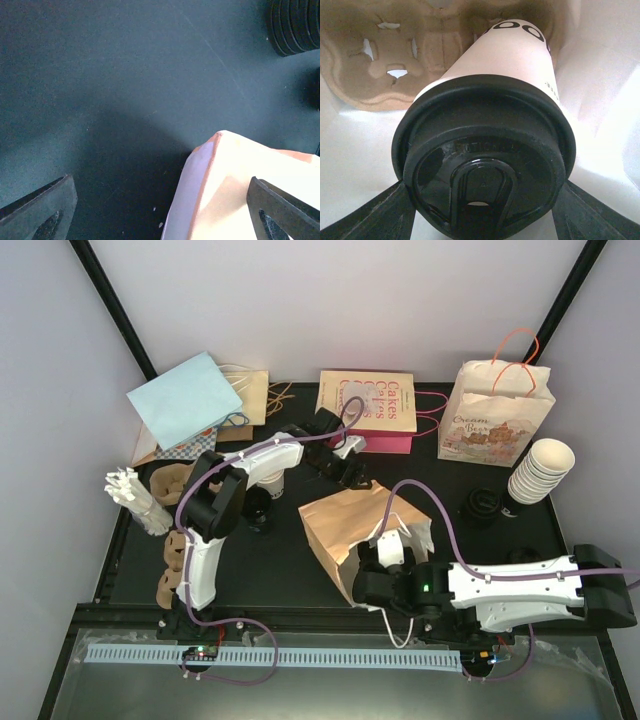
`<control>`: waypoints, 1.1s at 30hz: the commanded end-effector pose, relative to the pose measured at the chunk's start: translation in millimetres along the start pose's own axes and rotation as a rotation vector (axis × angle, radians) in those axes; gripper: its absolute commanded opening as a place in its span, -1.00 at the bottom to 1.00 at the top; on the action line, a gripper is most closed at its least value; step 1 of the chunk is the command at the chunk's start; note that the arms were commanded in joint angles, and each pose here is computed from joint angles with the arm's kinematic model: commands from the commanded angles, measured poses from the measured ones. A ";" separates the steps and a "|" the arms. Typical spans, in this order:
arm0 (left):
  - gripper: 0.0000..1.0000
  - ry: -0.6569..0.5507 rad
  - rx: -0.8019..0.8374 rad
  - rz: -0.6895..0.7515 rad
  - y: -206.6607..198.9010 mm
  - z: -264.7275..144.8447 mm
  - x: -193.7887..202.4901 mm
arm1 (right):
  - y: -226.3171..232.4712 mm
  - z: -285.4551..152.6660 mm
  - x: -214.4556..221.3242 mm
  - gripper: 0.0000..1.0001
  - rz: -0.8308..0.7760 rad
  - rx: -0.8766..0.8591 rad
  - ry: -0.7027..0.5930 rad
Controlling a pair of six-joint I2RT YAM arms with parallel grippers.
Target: Pack the takeout coffee
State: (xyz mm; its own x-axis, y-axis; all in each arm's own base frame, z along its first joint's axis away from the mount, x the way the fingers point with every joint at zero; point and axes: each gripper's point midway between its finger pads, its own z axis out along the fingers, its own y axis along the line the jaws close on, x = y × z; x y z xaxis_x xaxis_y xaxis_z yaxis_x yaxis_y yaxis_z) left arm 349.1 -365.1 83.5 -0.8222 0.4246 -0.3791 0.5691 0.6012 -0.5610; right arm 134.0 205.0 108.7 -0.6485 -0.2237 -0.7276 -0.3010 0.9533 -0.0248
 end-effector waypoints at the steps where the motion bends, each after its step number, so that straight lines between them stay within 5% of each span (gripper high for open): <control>1: 0.89 -0.018 0.061 0.068 -17.8 0.4 -9.1 | -4.2 3.0 0.7 -0.43 0.011 0.005 -0.002; 18: 0.69 0.057 0.174 0.142 -48.3 22.8 9.9 | -16.5 14.5 -3.9 -0.42 0.038 0.039 0.009; 33: 0.57 0.058 0.197 0.237 -73.3 15.7 24.2 | -52.1 9.0 -9.5 -0.21 0.108 0.170 -0.012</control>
State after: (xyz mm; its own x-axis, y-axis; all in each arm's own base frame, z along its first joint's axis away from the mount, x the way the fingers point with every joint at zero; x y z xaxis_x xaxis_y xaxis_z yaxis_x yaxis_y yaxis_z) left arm 316.1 -401.9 93.0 -0.7185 0.5252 -0.4560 0.6856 0.4245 -0.5914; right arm 155.8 173.3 106.7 -0.6758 -0.1396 -0.7237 -0.1645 0.9857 -0.0366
